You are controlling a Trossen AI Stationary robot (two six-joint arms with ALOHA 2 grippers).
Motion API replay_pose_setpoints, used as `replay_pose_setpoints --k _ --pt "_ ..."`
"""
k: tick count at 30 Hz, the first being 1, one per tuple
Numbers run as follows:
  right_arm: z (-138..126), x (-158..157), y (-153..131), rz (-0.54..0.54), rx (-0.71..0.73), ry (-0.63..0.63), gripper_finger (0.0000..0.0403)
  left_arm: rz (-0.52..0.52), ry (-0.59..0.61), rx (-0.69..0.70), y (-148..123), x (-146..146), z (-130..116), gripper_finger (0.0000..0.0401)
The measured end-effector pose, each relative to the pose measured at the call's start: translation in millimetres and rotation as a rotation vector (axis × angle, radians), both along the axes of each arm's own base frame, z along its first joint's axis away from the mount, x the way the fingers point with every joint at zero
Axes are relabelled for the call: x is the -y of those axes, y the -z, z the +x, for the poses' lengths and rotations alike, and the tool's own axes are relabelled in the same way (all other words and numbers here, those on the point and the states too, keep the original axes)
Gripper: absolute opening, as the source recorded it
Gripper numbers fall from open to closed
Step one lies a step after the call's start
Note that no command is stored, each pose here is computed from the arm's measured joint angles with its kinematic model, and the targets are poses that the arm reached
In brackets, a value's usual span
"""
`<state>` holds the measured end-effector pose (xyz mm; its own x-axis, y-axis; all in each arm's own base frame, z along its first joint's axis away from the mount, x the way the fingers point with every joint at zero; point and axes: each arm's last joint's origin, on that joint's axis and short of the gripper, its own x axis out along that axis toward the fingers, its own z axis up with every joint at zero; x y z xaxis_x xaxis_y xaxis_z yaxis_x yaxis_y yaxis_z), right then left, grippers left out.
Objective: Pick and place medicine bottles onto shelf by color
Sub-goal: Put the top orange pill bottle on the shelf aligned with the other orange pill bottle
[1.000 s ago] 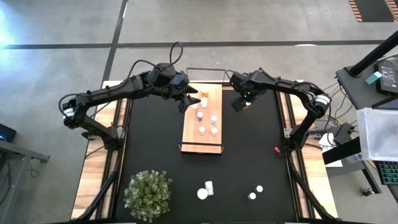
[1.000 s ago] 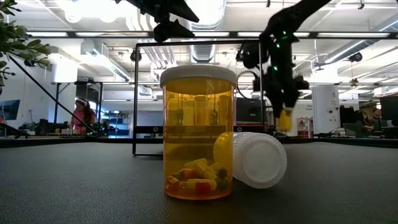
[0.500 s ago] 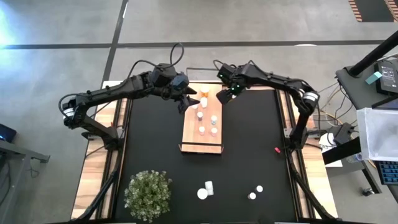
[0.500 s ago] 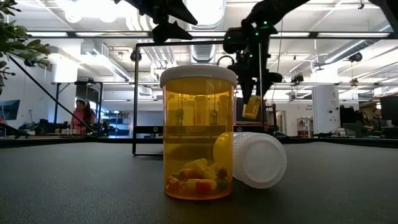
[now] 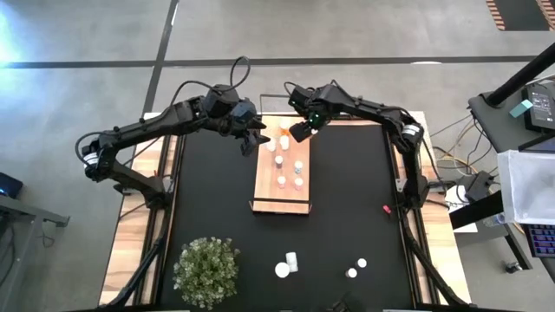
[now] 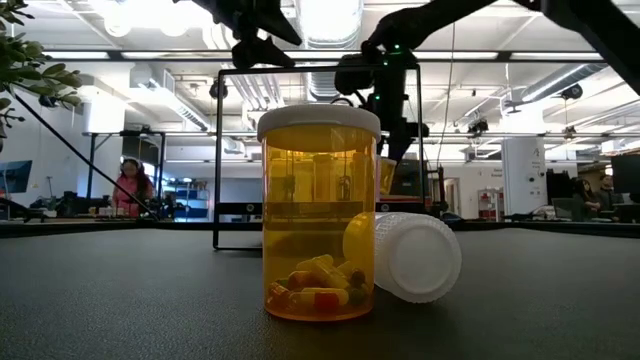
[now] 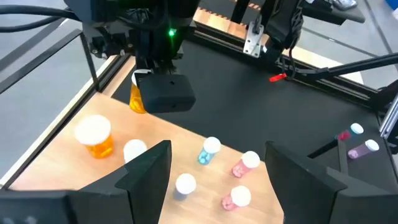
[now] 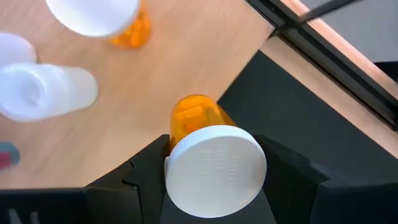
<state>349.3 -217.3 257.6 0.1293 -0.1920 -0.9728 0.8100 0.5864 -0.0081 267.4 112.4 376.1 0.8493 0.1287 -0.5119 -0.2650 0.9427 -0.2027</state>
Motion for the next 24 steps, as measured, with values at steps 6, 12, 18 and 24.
replay_pose_setpoints --k 6,12,18,24 --pt "16.6 9.2 5.0 0.011 -0.02 -0.003 0.0208 0.021 -0.007 -0.02 -1.3 -4.0 -7.6 0.0241" --pt "29.1 15.6 17.2 0.018 -0.039 -0.027 0.0208 0.026 -0.017 -0.053 -1.0 -7.3 -15.7 0.0241" --pt "31.2 16.9 19.4 0.021 -0.046 -0.031 0.0208 0.048 -0.034 -0.06 -2.9 -13.4 -23.4 0.0241" --pt "33.6 18.3 19.8 0.005 -0.025 -0.043 0.0211 0.052 -0.049 -0.06 -3.2 -17.6 -25.9 0.0241"
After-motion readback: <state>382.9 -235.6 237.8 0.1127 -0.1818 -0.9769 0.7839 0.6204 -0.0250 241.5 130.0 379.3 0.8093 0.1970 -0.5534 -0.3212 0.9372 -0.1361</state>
